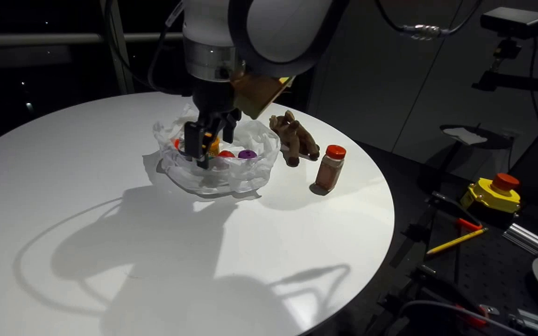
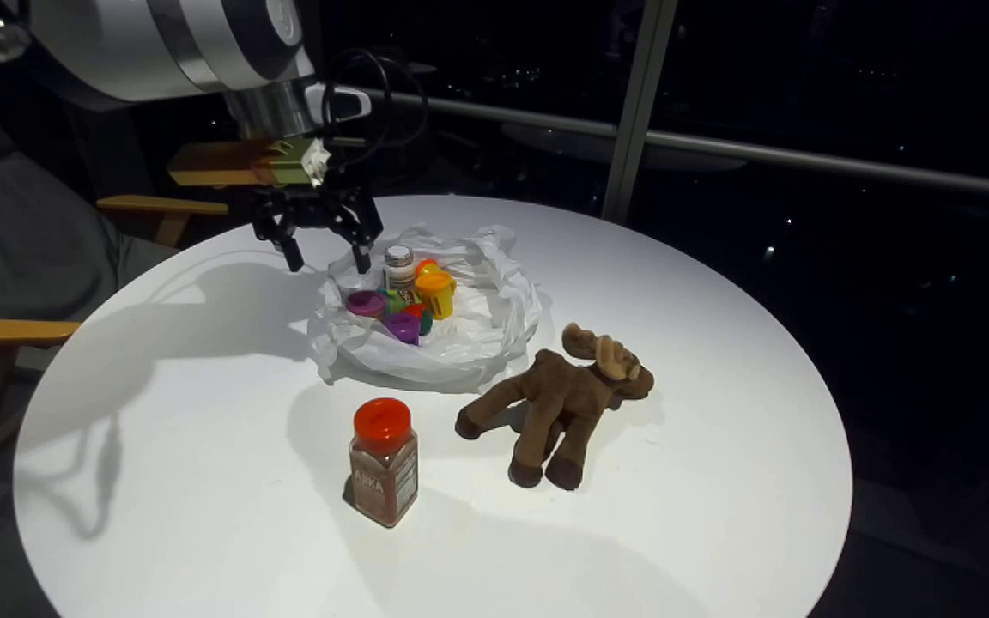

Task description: Pick up all the objects from plastic bag and put it on the table.

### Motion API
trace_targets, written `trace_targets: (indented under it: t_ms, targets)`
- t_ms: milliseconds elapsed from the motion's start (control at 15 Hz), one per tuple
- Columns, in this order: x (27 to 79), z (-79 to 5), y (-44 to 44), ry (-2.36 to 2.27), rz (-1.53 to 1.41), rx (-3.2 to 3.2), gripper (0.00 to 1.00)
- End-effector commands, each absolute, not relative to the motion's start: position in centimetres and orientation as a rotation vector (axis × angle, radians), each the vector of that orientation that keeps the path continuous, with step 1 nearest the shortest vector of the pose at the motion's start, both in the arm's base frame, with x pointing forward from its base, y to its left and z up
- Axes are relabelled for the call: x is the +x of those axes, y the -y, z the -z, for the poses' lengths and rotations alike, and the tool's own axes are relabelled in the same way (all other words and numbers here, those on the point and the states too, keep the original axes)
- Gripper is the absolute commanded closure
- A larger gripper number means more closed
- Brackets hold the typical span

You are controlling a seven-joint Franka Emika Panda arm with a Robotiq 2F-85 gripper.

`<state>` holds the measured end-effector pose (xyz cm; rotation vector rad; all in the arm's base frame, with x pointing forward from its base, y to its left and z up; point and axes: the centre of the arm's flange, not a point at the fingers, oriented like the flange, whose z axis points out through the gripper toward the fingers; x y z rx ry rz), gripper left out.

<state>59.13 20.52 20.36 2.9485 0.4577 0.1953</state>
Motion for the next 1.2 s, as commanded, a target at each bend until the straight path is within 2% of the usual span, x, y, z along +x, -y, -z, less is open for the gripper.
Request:
trace_targets:
  t_ms: [0, 467, 1133]
  targets:
    - [65.2, -21.1, -21.8, -0.389, -0.349, 2.941, 0.00]
    - [71.0, -23.1, -18.0, -0.288, -0.423, 2.942, 0.00]
    - [72.4, -20.9, -15.3, -0.308, -0.281, 2.985, 0.00]
